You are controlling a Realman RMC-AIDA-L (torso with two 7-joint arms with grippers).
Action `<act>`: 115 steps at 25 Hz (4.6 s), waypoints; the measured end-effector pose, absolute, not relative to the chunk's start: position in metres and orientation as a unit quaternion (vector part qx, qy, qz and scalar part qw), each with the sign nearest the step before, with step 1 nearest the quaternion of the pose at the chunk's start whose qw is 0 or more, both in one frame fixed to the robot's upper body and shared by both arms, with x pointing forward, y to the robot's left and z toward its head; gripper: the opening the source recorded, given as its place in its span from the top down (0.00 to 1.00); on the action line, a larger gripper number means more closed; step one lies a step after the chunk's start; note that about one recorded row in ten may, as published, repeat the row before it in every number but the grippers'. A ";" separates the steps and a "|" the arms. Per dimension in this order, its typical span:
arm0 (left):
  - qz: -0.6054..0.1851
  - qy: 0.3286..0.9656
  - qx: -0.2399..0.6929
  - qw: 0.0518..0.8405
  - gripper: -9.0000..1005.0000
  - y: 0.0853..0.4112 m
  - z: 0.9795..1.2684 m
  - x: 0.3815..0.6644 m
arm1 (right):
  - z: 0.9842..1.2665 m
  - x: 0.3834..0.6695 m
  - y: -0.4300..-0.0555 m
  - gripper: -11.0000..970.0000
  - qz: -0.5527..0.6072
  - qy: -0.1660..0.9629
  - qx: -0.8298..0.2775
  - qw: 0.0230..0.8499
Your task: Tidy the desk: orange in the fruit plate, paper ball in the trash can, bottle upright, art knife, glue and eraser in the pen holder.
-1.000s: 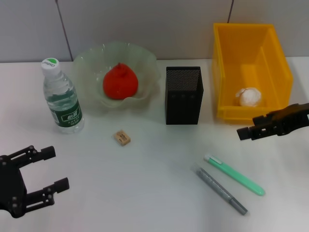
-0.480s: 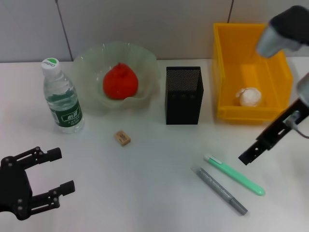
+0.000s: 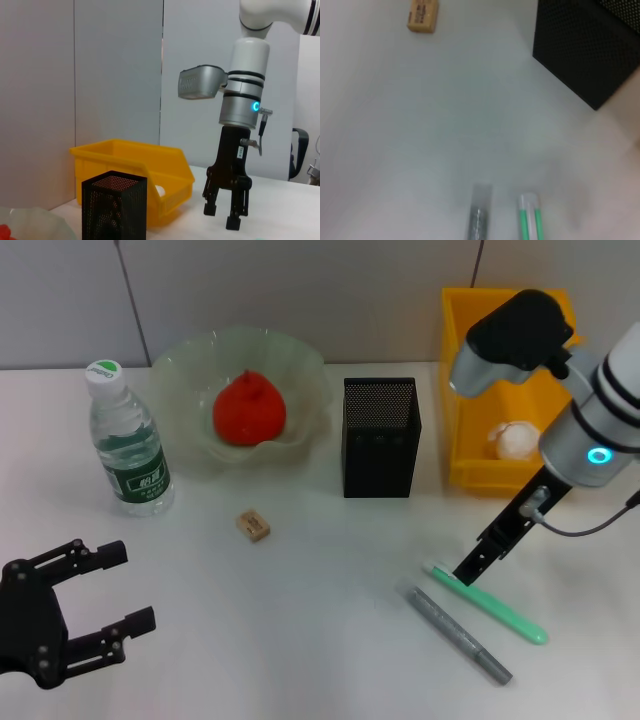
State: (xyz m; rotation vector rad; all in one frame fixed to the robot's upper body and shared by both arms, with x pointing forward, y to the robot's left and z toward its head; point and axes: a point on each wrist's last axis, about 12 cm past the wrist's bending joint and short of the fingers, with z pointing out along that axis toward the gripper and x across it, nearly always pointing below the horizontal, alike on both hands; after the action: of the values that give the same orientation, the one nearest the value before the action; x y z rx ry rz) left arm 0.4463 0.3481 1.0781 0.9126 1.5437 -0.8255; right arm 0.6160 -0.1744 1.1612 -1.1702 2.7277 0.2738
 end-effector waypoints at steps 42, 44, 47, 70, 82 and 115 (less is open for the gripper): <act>-0.333 0.661 0.374 0.559 0.24 0.346 1.071 0.446 | 1.126 0.616 -0.134 0.42 0.046 0.906 -0.415 0.073; -0.333 0.661 0.374 0.559 0.24 0.345 1.071 0.446 | 1.126 0.617 -0.134 0.49 0.045 0.906 -0.415 0.074; -0.333 0.661 0.374 0.559 0.24 0.345 1.071 0.446 | 1.126 0.617 -0.134 0.49 0.045 0.906 -0.415 0.074; -0.330 0.665 0.369 0.559 0.25 0.346 1.069 0.445 | 1.122 0.614 -0.132 0.76 0.042 0.903 -0.421 0.072; -0.329 0.665 0.370 0.560 0.25 0.345 1.069 0.447 | 1.201 0.625 -0.142 0.81 0.088 0.888 -0.397 0.213; -0.324 0.664 0.366 0.566 0.25 0.340 1.070 0.459 | 1.186 0.662 -0.146 0.79 0.178 0.772 -0.390 0.469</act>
State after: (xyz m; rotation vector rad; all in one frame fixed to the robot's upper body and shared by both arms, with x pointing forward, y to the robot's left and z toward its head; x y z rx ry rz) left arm 0.4590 0.3398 1.0700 0.8613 1.5617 -0.7608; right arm 0.6624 -0.1463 1.1864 -0.9556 1.8923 0.4372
